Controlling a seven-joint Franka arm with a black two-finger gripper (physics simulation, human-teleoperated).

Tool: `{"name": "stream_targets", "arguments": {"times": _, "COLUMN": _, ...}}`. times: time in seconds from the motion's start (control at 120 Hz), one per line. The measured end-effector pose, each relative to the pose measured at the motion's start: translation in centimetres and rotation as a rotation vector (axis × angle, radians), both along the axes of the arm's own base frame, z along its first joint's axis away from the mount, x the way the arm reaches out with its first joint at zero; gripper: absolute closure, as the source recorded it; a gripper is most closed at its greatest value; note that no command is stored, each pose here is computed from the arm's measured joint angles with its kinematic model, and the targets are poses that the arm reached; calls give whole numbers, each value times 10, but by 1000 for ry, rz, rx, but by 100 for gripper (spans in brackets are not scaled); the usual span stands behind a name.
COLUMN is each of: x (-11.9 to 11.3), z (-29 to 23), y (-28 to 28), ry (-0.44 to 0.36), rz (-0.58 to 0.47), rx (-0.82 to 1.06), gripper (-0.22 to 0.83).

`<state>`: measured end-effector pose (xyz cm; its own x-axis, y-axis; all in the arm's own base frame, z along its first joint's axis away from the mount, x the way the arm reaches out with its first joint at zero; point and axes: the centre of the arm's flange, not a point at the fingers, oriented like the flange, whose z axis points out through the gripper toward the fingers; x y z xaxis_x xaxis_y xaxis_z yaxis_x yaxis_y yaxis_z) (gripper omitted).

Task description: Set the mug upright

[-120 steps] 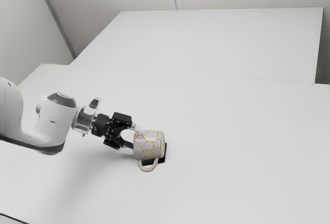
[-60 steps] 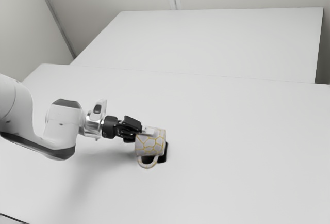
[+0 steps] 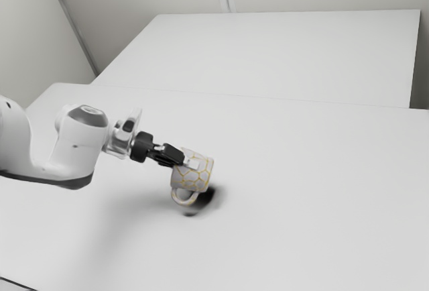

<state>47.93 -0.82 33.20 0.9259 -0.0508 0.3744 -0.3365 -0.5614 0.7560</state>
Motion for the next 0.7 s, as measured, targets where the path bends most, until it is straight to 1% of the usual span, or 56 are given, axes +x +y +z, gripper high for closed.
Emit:
{"name": "stream_targets", "arguments": {"times": 0.158, "x": 23, "z": 42, "y": -4, "ry": -27, "rz": -186, "rx": 381, "gripper": 77}}
{"name": "stream_targets", "arguments": {"times": 0.258, "x": 32, "z": 60, "y": 1, "ry": -19, "rz": -235, "rx": 591, "gripper": 78}}
{"name": "stream_targets", "arguments": {"times": 0.367, "x": 39, "z": 70, "y": 15, "ry": 9, "rz": -228, "rx": 766, "gripper": 78}}
{"name": "stream_targets", "arguments": {"times": 0.475, "x": 42, "z": 73, "y": 24, "ry": 40, "rz": -187, "rx": 875, "gripper": 78}}
{"name": "stream_targets", "arguments": {"times": 0.6, "x": 46, "z": 60, "y": 27, "ry": 87, "rz": -125, "rx": 940, "gripper": 78}}
{"name": "stream_targets", "arguments": {"times": 0.7, "x": 50, "z": 37, "y": 27, "ry": 134, "rz": -89, "rx": 972, "gripper": 78}}
